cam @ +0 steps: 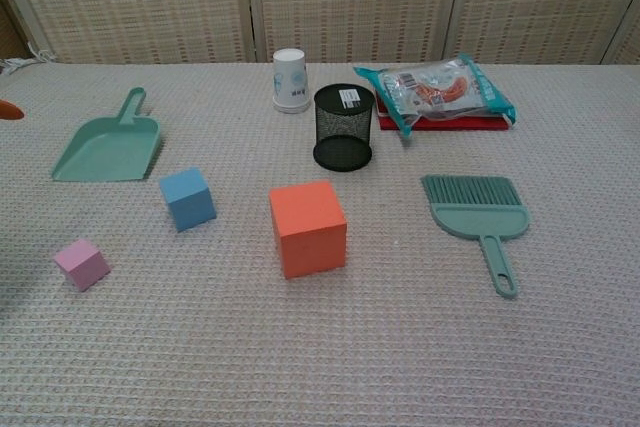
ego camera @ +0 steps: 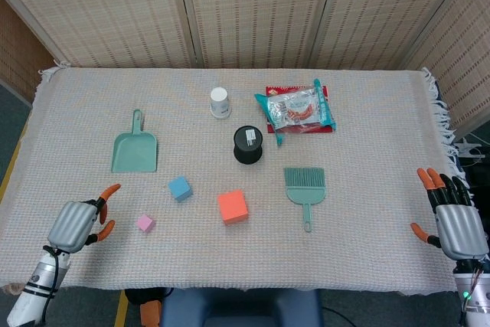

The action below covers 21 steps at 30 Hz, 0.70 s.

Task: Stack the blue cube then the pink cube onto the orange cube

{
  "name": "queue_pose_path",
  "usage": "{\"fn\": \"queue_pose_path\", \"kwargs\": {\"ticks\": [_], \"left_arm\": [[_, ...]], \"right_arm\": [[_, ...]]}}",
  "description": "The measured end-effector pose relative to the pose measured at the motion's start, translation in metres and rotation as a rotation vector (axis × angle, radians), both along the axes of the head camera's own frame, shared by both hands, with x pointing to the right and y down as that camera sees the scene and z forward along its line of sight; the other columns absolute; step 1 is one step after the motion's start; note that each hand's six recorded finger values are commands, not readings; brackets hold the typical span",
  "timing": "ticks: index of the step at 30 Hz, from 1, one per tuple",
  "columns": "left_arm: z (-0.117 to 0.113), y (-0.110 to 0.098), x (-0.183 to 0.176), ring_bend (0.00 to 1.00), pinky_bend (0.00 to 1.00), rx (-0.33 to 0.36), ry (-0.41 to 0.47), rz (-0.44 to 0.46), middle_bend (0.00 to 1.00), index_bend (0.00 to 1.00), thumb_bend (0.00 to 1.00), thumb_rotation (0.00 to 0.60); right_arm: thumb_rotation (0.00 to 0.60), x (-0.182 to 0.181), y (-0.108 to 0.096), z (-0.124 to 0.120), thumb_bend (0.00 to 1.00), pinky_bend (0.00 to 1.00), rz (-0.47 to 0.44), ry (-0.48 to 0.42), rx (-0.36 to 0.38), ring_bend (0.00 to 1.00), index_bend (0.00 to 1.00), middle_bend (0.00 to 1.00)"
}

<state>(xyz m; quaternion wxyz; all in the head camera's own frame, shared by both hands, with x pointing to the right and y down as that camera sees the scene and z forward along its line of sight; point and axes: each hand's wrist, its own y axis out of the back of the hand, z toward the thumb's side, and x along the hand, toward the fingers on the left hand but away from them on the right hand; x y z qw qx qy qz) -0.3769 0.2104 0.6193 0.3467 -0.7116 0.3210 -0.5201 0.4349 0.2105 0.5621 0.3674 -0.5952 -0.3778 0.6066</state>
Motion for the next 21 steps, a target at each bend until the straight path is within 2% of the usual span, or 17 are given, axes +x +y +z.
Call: {"fn": "queue_pose_path", "kwargs": {"ticks": [3, 7, 10, 15, 21], "left_arm": [[0.011, -0.013, 0.020, 0.96, 1.00, -0.055, 0.019, 0.030, 0.98, 0.16, 0.34, 0.600], [0.025, -0.032, 0.044, 1.00, 1.00, -0.073, -0.001, 0.108, 0.99, 0.14, 0.35, 0.600], [0.036, -0.042, 0.051, 1.00, 1.00, -0.061, -0.040, 0.162, 0.99, 0.15, 0.35, 0.600], [0.054, -0.056, 0.058, 1.00, 1.00, -0.003, -0.108, 0.283, 0.99, 0.14, 0.35, 0.600], [0.077, -0.073, 0.065, 1.00, 1.00, 0.036, -0.127, 0.384, 0.98, 0.09, 0.35, 0.600]], "right_arm": [[0.600, 0.001, -0.001, 0.001, 0.09, 0.00, 0.003, -0.001, -0.005, 0.00, 0.00, 0.00], [0.600, 0.001, -0.001, 0.002, 0.09, 0.00, 0.003, -0.003, -0.011, 0.00, 0.00, 0.00], [0.600, 0.000, 0.000, 0.003, 0.09, 0.00, 0.000, -0.004, -0.016, 0.00, 0.00, 0.00], [0.600, -0.002, 0.000, 0.007, 0.09, 0.00, -0.005, -0.012, -0.038, 0.00, 0.00, 0.00], [0.600, -0.002, -0.002, 0.010, 0.09, 0.00, 0.001, -0.007, -0.037, 0.00, 0.00, 0.00]]}}
